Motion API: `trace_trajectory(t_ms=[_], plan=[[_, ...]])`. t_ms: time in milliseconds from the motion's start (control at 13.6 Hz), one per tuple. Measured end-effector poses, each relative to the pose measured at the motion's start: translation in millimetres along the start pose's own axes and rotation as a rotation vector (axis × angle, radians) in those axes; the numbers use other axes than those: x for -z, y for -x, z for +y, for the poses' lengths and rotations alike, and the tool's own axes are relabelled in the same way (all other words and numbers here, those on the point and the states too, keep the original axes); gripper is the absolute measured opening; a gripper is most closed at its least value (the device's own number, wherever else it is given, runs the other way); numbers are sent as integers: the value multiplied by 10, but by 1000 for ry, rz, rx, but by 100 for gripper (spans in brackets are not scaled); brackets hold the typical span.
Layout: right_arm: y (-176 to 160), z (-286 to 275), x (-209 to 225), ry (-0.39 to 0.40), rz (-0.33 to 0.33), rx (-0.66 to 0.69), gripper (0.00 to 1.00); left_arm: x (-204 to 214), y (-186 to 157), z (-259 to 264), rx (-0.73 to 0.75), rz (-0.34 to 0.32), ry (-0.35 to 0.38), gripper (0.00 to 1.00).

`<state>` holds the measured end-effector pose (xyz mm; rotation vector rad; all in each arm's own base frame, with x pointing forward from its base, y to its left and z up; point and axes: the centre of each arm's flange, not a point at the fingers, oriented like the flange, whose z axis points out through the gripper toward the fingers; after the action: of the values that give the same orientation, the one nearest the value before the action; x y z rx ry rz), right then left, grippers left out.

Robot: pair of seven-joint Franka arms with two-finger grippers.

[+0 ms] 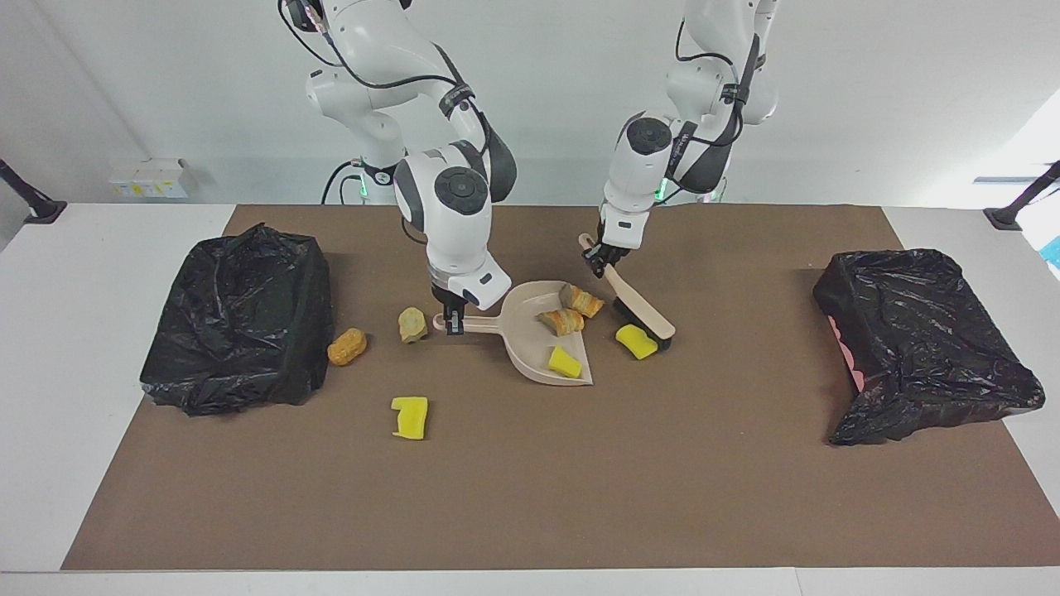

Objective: Sweep and dump trash in bin
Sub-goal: 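Sweep the remaining pieces into the dustpan with the left gripper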

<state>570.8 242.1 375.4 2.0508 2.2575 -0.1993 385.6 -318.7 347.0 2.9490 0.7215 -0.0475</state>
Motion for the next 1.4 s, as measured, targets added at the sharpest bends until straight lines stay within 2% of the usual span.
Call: trace_trajectory(t_ms=[294, 588, 735, 956, 1397], plan=[[2, 0, 0, 0, 0, 0, 33, 27, 299, 422, -142, 3, 81, 26], [2, 1, 0, 0, 0, 0, 33, 127, 251, 825, -210, 17, 129, 26], [15, 5, -3, 0, 0, -3, 33, 112, 240, 852, -213, 13, 126, 26], [32, 10, -6, -3, 4, -8, 33, 142, 165, 780, -196, -13, 79, 26], [254, 76, -27, -27, 60, -44, 33, 760, -218, 516, -134, -39, 42, 26]])
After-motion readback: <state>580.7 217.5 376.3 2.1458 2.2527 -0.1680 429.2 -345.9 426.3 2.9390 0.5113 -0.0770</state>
